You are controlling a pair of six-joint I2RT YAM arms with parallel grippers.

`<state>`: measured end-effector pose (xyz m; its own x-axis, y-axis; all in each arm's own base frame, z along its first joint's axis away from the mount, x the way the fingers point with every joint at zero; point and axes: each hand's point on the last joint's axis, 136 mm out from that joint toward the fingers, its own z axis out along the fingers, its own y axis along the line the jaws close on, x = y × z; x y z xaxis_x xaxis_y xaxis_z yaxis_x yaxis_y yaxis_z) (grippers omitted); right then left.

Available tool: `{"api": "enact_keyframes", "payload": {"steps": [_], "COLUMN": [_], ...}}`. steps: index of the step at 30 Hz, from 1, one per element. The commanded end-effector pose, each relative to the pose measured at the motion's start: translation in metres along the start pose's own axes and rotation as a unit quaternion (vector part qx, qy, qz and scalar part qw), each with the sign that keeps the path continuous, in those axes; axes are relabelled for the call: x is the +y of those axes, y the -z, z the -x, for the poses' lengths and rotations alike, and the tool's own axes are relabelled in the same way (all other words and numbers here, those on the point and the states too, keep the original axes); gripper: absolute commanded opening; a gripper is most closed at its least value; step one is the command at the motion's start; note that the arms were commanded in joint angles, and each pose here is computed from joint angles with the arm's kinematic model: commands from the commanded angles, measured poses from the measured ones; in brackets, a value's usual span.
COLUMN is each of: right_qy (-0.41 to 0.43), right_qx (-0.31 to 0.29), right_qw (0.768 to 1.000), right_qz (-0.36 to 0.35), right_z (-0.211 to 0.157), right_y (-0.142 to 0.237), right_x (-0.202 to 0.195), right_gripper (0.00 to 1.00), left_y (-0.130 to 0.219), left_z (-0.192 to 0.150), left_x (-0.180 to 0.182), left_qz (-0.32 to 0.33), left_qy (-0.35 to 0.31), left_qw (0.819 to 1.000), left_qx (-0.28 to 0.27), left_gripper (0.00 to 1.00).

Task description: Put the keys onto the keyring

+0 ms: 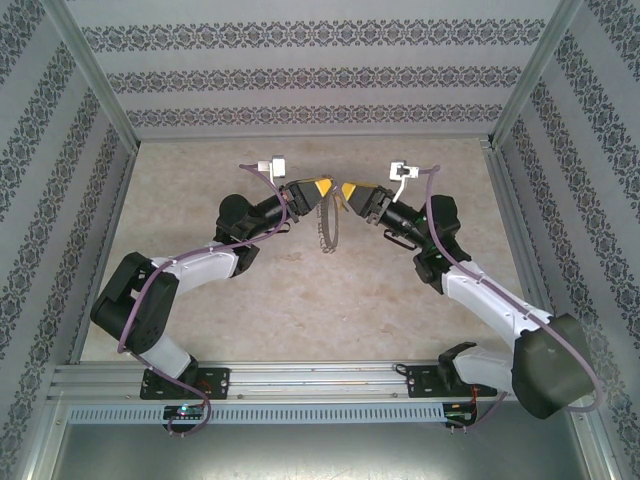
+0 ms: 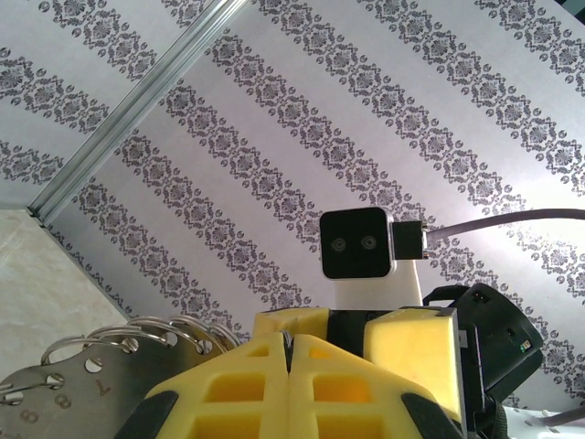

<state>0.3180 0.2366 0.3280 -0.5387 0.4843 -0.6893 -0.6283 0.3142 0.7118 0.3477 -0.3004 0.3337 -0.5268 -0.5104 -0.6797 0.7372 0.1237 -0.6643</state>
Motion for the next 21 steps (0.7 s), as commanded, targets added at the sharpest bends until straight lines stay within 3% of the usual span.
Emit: {"api": "enact_keyframes", "payload": {"steps": [1,21], "right_qy": [0.014,0.002], "right_qx": [-0.022,-0.011], "right_qw": [0.999,0.999], "right_qz": [0.027,0.048], "right_z": [0.015,0.009], "right_y": [-0.008,-0.023], "right_x": [0.018,0.016], "right_gripper": [0.39,0.31], "left_y": [0.0,-0.002], "left_z": [0.007,0.006], "left_x": [-0.021,-0.021], "left_qz": [-0.035,-0.036], "left_qy": [-0.012,-0.015], "left_qw": [0.999,0.999], "left_qx": [-0.021,-0.018], "left_gripper": [0.0,0.0]}}
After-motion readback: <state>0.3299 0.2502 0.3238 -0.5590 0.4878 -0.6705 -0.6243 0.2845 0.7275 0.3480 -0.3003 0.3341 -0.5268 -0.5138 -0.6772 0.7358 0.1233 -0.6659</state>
